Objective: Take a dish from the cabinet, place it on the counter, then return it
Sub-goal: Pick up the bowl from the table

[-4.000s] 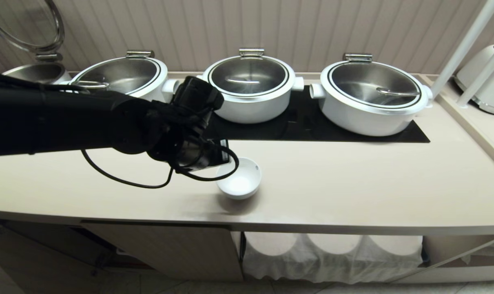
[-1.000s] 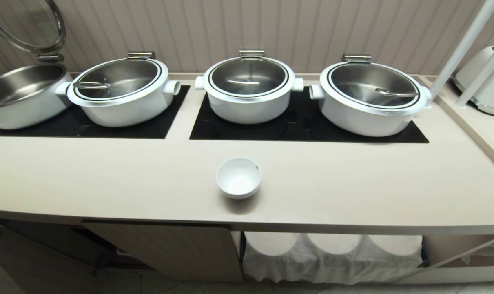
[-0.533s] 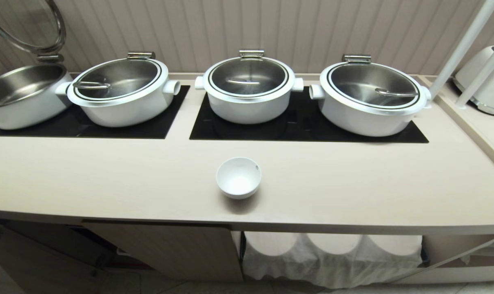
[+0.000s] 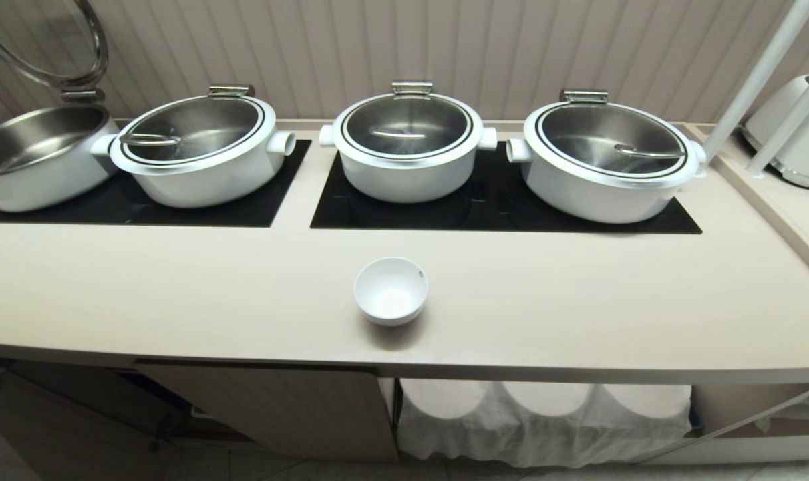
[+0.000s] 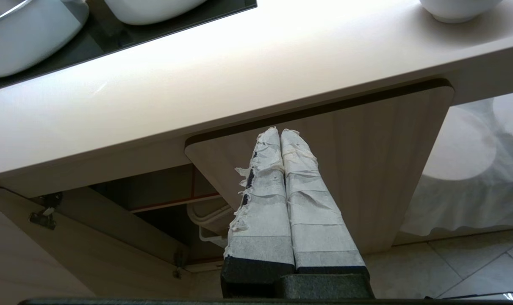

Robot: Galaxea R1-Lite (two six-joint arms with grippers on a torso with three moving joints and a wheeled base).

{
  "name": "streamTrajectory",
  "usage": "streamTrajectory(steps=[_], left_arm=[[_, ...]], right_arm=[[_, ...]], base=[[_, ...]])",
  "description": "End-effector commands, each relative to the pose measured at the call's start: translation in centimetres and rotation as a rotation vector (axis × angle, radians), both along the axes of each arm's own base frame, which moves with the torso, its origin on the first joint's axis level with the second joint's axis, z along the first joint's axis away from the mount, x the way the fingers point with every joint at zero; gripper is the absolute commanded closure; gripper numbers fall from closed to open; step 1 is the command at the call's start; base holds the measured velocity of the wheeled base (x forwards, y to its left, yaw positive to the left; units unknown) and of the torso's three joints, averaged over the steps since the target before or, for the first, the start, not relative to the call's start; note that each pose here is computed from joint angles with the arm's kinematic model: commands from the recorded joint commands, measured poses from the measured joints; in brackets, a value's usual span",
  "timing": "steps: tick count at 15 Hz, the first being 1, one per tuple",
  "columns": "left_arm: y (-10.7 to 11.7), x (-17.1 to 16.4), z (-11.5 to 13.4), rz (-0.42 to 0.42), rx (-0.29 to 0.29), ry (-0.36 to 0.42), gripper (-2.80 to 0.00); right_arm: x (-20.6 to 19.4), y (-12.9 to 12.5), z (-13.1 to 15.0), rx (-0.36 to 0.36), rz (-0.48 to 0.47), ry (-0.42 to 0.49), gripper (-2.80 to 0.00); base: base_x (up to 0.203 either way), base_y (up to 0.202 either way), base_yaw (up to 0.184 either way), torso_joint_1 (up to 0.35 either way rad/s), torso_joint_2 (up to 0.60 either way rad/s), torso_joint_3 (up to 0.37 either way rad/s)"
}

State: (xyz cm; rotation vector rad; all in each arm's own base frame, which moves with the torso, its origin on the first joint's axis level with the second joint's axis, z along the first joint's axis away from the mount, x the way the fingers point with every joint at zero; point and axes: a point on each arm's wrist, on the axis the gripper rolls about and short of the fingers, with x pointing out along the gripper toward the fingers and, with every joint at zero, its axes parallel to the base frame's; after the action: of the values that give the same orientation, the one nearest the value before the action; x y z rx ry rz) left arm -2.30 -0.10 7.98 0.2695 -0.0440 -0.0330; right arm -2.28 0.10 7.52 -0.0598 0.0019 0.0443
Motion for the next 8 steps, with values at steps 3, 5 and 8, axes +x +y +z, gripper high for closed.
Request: streamTrajectory(steps=[3, 5, 8], left_arm=[[0.0, 0.0, 0.0, 0.0, 0.001, -0.001, 0.0], [0.0, 0.0, 0.0, 0.0, 0.001, -0.001, 0.0], [0.0, 0.0, 0.0, 0.0, 0.001, -0.001, 0.0]], right_arm=[[0.0, 0.0, 0.0, -0.001, 0.003, 0.0, 0.0], [0.0, 0.0, 0.0, -0.001, 0.002, 0.0, 0.0], [0.0, 0.0, 0.0, -0.001, 0.001, 0.0, 0.0]], base=[[0.0, 0.0, 0.0, 0.0, 0.0, 0.0], [0.0, 0.0, 0.0, 0.0, 0.0, 0.0], [0.0, 0.0, 0.0, 0.0, 0.0, 0.0]])
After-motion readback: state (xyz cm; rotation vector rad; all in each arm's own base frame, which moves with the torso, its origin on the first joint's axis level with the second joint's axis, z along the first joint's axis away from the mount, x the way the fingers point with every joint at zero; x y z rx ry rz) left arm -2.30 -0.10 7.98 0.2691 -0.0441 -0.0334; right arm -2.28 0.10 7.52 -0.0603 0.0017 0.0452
